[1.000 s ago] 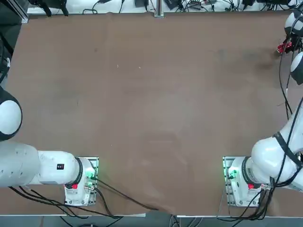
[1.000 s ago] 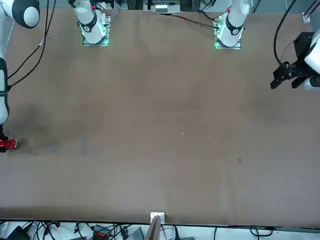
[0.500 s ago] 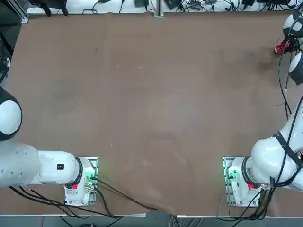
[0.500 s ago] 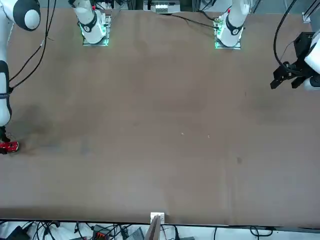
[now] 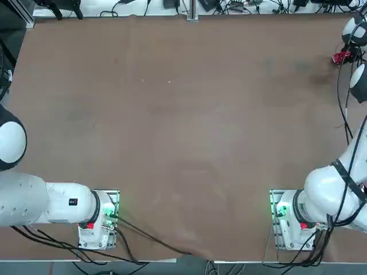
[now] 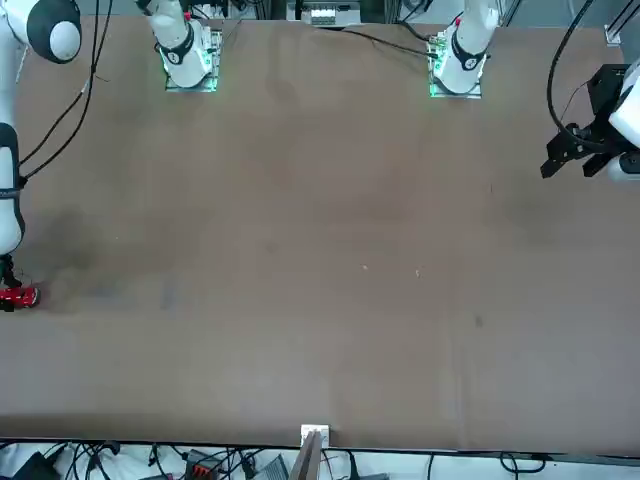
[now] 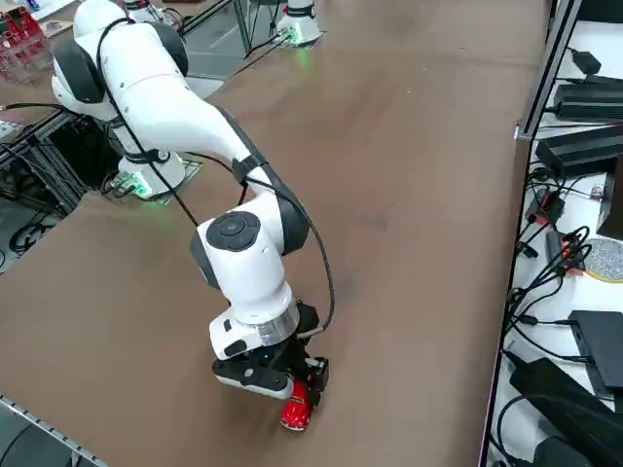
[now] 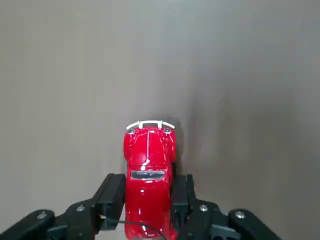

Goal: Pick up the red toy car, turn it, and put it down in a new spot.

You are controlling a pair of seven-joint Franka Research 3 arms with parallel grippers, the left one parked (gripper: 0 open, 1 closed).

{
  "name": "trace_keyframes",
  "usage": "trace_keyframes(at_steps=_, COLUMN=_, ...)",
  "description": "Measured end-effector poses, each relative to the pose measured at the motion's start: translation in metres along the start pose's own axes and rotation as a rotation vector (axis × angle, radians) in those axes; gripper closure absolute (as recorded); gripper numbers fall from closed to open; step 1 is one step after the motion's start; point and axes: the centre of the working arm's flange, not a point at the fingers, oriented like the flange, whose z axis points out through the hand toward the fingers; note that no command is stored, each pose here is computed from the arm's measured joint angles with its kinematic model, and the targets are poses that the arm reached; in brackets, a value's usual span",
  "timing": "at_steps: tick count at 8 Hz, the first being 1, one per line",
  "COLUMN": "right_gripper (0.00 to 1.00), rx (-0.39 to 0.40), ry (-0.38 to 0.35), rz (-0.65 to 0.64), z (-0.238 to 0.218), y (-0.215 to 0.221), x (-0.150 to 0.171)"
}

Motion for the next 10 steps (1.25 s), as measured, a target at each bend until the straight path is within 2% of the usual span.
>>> trace_keyframes(at_steps=8, right_gripper=0.49, rx=-0.01, ry=-0.007, rz=0.036, z=0.0077, y=0.0036, x=-0.0031)
trace_keyframes(at_steps=9, right_gripper=0.47, rx=-0.008, ry=-0.006, rz=0.036, z=0.0076, y=0.0036, x=-0.0025)
trace_keyframes(at_steps=10, right_gripper=0.33, rx=-0.005, ry=-0.003, rz=0.036, z=0.0073, y=0.0036, x=-0.0019)
